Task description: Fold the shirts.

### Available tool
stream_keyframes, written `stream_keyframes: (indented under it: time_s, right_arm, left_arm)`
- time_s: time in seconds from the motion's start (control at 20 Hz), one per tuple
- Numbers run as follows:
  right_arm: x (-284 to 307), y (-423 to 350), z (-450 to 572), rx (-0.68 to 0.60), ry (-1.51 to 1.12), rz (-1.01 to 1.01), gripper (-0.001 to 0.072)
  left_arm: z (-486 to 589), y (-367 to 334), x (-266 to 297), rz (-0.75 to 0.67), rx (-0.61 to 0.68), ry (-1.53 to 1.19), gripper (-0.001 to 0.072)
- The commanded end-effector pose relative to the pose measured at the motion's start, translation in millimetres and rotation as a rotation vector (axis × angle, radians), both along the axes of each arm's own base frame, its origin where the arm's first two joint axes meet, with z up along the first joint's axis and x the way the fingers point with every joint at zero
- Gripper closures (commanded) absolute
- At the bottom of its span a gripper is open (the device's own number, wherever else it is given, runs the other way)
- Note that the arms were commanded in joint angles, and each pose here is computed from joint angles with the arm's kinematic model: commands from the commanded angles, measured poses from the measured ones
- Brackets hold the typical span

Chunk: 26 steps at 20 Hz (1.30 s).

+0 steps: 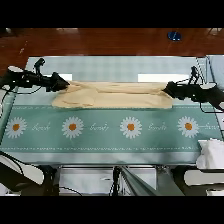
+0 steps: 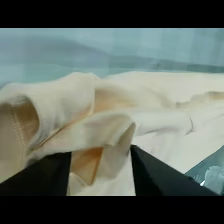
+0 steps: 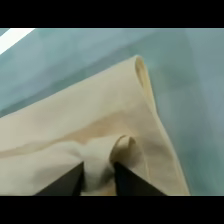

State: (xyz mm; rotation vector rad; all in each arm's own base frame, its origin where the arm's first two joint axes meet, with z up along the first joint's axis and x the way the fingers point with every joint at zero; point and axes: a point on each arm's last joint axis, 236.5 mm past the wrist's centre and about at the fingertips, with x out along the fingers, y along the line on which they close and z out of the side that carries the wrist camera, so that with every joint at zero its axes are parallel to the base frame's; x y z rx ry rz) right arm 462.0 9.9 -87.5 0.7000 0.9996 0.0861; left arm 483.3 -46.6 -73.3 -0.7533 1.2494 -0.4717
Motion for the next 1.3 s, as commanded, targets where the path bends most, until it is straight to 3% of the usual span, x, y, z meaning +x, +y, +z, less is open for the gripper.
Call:
stream_keyframes:
  time_s: [0.0, 0.15, 0.3, 0.4, 0.55, 0.7, 0.85, 1.0, 1.25]
  right_arm:
    - [-0.5, 13.6, 18.4, 0.049, -0.025, 0.066, 0.0294]
    - [3.7, -9.7, 78.0, -0.012, -0.086, 0.128, 0.0274]
    - [-10.0, -89.3, 113.2, -0.252, 0.014, 0.081, 0.0273]
    - [-24.4, -118.5, 113.7, -0.326, 0.094, 0.092, 0.0215]
    - [-40.7, -103.7, 85.5, -0.145, 0.202, 0.147, 0.0117]
    - [-37.8, -74.8, 62.3, 0.07, 0.239, 0.176, 0.0117]
    - [-28.2, -61.0, 43.4, 0.183, 0.254, 0.16, 0.0118]
    - [-24.8, -51.4, 25.1, 0.247, 0.282, 0.155, 0.0118]
    - [-19.6, -9.4, -8.8, 0.24, 0.341, 0.218, 0.0121]
  left_arm:
    - [15.9, 19.3, 5.6, 0.02, -0.013, -0.016, 0.0185]
    - [74.1, 82.9, 23.6, 0.135, 0.014, -0.122, 0.0187]
    - [129.7, 132.6, 21.9, 0.234, 0.068, -0.233, 0.0188]
    - [151.0, 137.2, 13.6, 0.235, 0.08, -0.263, 0.0189]
    - [163.8, 118.5, 5.4, 0.179, 0.073, -0.268, 0.019]
    - [163.6, 92.6, 2.6, 0.113, 0.057, -0.256, 0.019]
    - [163.6, 73.7, 4.0, 0.073, 0.052, -0.257, 0.019]
    - [161.3, 65.8, 3.8, 0.051, 0.059, -0.254, 0.019]
    - [158.2, 60.6, 1.1, 0.029, 0.069, -0.243, 0.019]
